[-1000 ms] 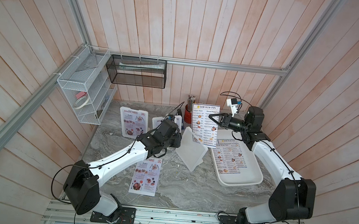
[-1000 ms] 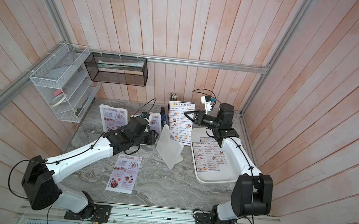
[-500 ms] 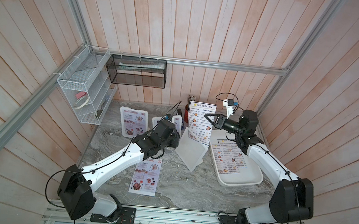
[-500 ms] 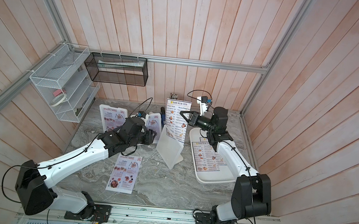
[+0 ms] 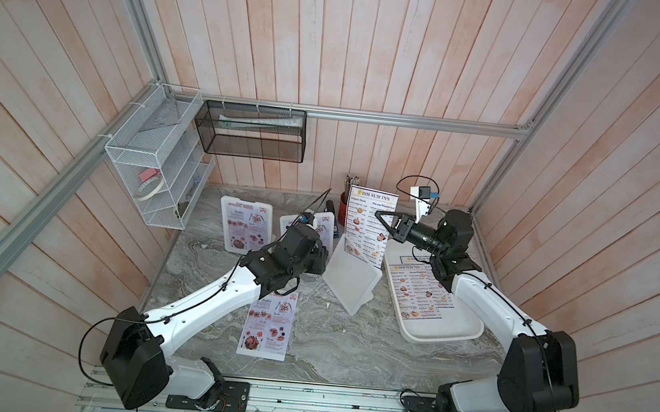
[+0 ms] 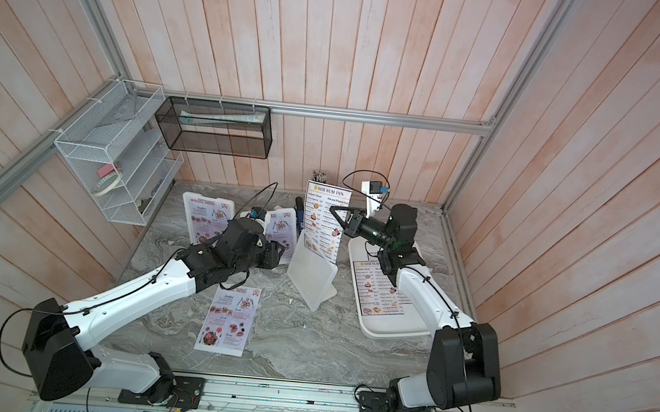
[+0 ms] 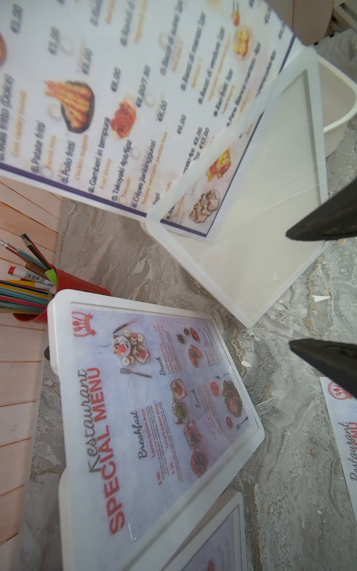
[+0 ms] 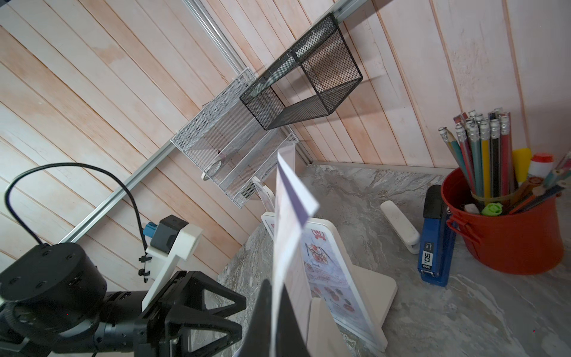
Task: Replace the menus in the menu holders
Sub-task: Insert the menu into the menu holder.
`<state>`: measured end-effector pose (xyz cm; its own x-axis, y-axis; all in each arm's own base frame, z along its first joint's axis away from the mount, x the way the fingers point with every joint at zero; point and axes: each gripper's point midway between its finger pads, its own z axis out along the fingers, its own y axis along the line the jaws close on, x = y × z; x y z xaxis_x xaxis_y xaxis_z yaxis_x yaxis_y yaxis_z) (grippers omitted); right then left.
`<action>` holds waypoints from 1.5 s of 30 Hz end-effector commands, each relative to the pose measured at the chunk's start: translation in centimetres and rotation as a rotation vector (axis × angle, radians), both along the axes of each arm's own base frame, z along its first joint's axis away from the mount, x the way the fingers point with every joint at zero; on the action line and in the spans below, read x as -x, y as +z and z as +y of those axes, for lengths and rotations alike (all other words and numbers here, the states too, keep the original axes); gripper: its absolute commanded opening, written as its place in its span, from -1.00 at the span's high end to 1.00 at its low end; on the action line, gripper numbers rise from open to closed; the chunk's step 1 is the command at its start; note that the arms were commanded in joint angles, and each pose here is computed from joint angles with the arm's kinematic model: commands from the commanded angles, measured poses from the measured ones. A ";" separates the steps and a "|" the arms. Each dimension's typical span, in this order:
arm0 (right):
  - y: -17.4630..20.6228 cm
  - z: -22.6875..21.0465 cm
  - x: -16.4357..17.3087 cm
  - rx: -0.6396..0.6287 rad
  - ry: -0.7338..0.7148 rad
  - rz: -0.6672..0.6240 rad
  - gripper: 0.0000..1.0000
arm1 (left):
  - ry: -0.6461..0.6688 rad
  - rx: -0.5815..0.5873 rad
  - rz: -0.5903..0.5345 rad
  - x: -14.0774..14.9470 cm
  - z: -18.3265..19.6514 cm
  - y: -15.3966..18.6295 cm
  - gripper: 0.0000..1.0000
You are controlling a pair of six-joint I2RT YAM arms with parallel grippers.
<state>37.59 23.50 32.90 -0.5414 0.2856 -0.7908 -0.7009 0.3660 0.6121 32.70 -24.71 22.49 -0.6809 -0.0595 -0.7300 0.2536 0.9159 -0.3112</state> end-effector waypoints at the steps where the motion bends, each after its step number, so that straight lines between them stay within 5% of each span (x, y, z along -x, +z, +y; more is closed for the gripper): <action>1: 1.6 0.1 0.8 -0.020 -0.009 -0.088 1.00 | 0.009 -0.021 -0.014 0.4 0.7 0.1 -0.07; 26: 2.6 -0.8 3.7 -0.120 -0.070 -0.250 1.00 | 0.030 -0.030 0.002 0.5 1.7 -0.9 -0.07; 45: 0.9 -1.1 5.9 -0.065 -0.080 -0.235 0.92 | 0.018 -0.027 -0.005 -0.2 1.2 -0.8 -0.07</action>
